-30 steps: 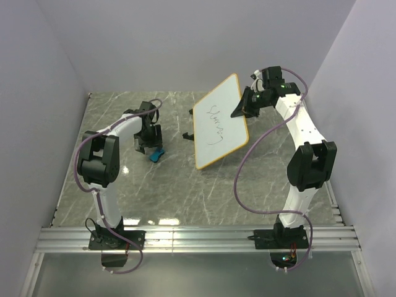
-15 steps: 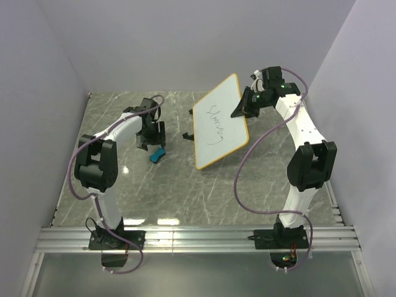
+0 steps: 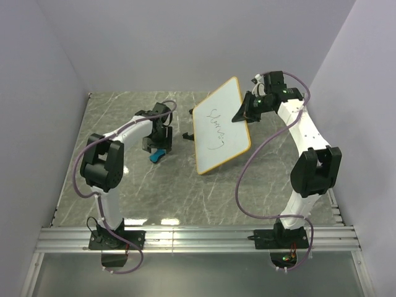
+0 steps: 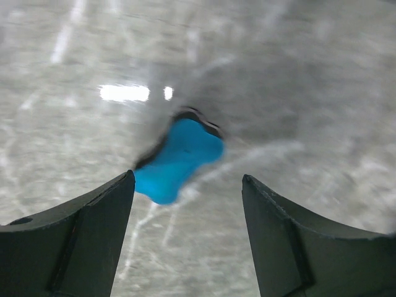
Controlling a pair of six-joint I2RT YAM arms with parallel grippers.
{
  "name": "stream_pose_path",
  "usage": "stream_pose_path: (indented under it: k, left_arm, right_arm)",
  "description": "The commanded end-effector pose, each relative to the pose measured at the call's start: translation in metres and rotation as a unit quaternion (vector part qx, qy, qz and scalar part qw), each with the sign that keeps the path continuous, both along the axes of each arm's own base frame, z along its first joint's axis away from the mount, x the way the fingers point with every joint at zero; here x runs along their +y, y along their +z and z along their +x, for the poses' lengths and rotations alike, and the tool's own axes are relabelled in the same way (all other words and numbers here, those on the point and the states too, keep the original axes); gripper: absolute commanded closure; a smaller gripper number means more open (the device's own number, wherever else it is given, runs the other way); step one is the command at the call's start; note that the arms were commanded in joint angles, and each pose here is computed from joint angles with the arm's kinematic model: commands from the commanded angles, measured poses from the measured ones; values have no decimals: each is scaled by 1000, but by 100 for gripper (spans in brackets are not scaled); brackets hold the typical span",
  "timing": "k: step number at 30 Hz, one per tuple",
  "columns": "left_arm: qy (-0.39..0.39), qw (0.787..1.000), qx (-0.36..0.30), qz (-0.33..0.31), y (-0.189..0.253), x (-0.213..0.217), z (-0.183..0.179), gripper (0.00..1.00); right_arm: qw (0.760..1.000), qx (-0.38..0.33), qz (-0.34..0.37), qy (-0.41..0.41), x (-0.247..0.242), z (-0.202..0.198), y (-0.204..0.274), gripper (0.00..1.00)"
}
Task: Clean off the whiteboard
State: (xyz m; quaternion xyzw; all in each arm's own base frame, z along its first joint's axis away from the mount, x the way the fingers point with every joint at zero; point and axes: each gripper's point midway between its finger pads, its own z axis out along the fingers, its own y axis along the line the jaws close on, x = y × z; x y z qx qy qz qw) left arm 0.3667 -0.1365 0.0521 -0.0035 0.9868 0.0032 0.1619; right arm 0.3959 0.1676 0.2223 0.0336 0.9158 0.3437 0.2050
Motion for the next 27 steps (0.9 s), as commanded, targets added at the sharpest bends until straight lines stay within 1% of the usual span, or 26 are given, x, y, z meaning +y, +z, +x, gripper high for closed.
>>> stream_pose_path:
  k: [1,6,11,16,19,23,27]
  left_arm:
    - [25,997,-29,61,4,23,17,25]
    - [23,997,-21,77,-9,27,18,26]
    - [3,998,-8,66,-23,14,15,27]
    - [-3,998,8,68,-32,9,6,29]
    - [3,998,3,68,-26,11,4,29]
    - [7,998,-15,61,-7,9,9,28]
    - [13,999,-16,44,8,3,11,29]
  right_arm:
    - [999,-38,-6,4,-5,-9,21,100]
    - [999,-36,-6,5,-6,-13,21,100]
    - [999,-34,-8,4,-6,-14,20,100]
    - [999,-31,-8,5,-6,-15,17,100]
    - [999,-32,-9,5,-7,-16,17,100]
    - [1000,-27,-7,6,-6,-16,12,100]
    - [1000,-27,-10,7,-6,-17,10,100]
